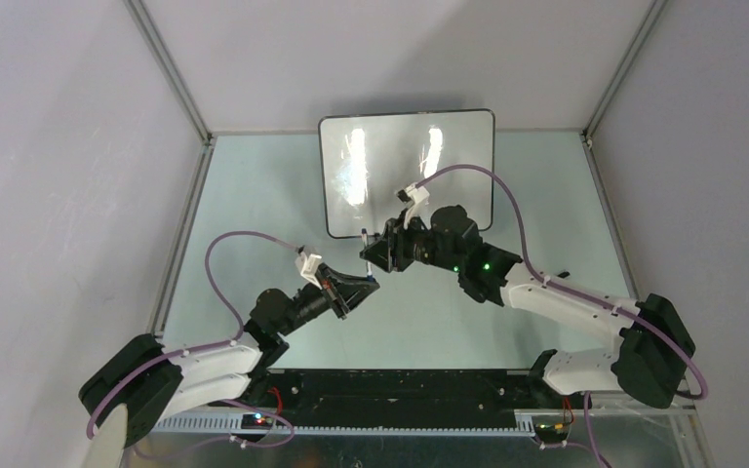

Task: Write a sentence on the whiteboard
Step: Pass from the right arm to the left, then pass from the left arm to the right

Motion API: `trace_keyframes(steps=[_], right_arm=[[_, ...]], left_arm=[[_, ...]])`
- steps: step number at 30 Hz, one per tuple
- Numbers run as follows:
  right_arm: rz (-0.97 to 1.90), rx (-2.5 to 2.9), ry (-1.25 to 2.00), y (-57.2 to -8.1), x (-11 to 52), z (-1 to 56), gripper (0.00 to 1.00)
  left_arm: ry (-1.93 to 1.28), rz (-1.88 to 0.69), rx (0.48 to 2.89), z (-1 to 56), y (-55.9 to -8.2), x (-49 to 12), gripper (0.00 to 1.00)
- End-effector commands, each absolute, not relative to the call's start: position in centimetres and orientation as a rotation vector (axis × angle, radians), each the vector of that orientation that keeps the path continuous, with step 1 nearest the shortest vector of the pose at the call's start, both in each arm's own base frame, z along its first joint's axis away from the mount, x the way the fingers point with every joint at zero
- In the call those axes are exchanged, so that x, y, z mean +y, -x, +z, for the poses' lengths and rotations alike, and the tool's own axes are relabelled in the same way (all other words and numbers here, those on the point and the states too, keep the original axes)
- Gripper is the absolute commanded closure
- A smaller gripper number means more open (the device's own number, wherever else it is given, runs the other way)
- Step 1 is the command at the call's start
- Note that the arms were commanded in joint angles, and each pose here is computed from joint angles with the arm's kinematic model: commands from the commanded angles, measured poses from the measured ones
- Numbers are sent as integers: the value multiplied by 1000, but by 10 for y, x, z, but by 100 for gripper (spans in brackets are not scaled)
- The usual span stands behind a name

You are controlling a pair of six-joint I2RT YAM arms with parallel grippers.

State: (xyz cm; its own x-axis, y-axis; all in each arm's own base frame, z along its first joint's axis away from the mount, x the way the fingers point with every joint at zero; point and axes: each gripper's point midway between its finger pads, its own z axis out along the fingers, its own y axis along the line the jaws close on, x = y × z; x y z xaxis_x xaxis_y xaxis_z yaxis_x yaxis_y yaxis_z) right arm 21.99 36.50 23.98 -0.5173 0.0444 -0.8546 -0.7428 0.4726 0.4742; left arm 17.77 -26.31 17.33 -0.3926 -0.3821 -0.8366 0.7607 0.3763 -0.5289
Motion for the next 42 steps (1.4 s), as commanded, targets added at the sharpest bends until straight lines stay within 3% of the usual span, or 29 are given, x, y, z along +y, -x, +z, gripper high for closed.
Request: trace_keyframes(steps=[1,4,9,16,42], right_arm=[[1158,1831,591,-221,369,261,68],[1165,1826,592,-221,370,262,72],[1152,1861,622,-222,373,259,56],[1070,1969,663,-223,342,269,47],[1151,1902,672,-198,363,253,59]], left_arm=[[-392,-1292,1424,196,-176,-266,100],[-395,-1292,1422,196,-177,-267,100],[-404,-1298,1417,197,-175,-267,100],[-421,-1268,1428,199,-174,-266,100],[-376,-1361,1410,209,-164,-266,100]])
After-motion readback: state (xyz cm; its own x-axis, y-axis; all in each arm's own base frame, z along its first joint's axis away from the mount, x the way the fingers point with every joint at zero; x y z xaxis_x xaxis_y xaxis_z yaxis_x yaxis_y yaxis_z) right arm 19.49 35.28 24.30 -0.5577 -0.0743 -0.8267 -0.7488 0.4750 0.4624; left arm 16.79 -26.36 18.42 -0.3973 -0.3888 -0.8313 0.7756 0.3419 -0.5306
